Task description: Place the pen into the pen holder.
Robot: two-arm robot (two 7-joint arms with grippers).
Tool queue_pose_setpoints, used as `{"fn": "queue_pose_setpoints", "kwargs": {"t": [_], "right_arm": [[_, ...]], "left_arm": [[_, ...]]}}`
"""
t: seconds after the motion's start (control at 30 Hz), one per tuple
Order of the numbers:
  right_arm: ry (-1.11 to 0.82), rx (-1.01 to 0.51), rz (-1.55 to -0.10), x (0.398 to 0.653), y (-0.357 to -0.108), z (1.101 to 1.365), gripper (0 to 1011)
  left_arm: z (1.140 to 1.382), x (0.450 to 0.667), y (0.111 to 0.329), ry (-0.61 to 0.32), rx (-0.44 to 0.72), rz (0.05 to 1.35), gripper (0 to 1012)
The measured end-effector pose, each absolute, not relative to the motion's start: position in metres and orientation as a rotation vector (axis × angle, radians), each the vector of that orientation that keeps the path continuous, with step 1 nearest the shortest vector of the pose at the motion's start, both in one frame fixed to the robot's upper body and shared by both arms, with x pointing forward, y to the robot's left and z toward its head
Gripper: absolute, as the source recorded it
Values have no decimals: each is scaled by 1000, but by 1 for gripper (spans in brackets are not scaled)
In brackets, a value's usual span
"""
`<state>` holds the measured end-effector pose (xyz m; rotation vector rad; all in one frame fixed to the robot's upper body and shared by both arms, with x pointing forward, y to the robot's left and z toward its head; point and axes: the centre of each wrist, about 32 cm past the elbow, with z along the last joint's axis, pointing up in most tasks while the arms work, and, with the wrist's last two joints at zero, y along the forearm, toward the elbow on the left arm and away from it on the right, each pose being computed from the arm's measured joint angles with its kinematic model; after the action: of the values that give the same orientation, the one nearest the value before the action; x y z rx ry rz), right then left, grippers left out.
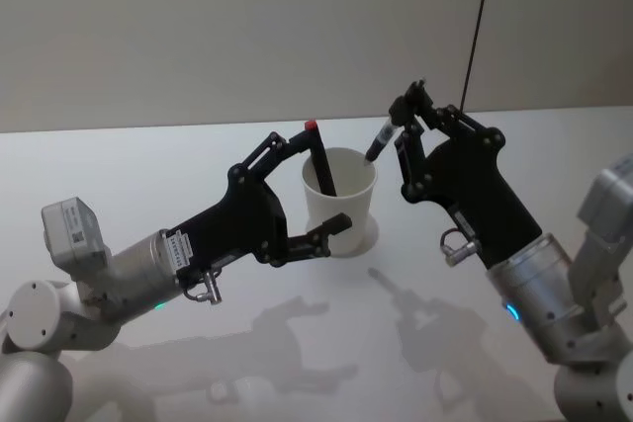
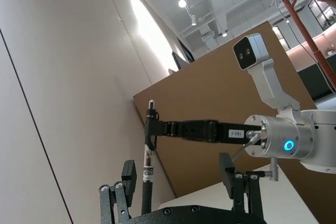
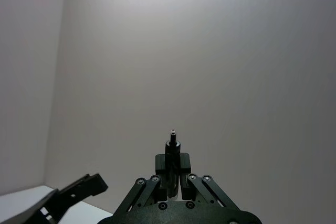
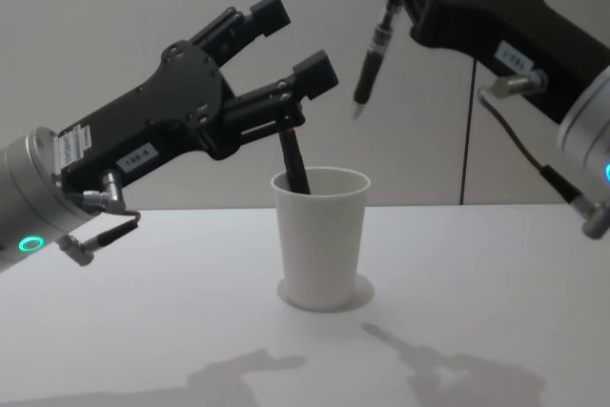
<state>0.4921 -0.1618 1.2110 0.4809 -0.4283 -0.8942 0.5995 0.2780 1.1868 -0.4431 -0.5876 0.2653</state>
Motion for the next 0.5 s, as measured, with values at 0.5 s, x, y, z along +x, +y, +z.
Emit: {"fn": "queue_pose_setpoints", "kwargs": {"t": [0.5], "right_arm": [[-561,381,-979,519,-162,1204,129]], "left_arm": [[1187,599,278,-588,-443,265,1000]]}}
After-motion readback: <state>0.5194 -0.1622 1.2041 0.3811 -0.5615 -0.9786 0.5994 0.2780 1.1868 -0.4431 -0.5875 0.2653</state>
